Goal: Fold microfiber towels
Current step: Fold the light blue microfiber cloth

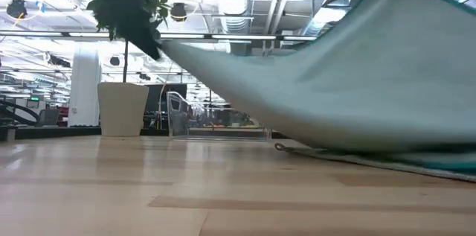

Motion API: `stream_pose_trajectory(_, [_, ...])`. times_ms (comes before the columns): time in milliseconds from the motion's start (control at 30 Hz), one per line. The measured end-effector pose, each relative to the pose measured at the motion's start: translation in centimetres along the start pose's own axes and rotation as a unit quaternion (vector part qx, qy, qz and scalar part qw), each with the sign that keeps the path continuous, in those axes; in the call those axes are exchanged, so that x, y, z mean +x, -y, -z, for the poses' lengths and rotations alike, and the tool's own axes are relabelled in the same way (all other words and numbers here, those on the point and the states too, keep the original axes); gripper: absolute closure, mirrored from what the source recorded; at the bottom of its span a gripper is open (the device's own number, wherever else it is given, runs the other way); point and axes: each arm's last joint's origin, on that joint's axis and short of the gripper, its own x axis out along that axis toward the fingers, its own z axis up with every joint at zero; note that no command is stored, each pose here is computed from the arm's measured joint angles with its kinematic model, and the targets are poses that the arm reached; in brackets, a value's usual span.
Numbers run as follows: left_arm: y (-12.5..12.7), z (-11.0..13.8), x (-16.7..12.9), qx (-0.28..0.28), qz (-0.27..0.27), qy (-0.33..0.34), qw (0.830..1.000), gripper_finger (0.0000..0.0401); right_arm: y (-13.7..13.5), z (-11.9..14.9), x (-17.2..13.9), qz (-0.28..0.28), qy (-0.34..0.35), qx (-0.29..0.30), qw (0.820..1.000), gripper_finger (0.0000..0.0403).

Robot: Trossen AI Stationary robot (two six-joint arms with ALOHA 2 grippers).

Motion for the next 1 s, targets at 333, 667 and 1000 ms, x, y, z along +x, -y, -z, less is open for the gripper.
stream_pose_trajectory(333, [-6.3, 2.8, -5.2, -0.108, -0.019, 0.008, 0.994, 0.0401, 1.9, -1.8, 0.6, 0.11, 0.078, -0.03, 0.99, 0.039])
stream_pose_trajectory(667, [-11.1, 3.9, -5.4, -0.104, -0.079, -0.018, 0.991, 0.0401, 4.7, -4.9, 1.5, 0.21, 0.101, -0.047, 0.971, 0.0389])
stream_pose_trajectory(1000, [-14.1, 6.1, -6.2, -0.143, -0.14, -0.061, 0.978, 0.0401, 5.1, -6.3, 3.3, 0.225, 0.101, -0.041, 0.968, 0.039])
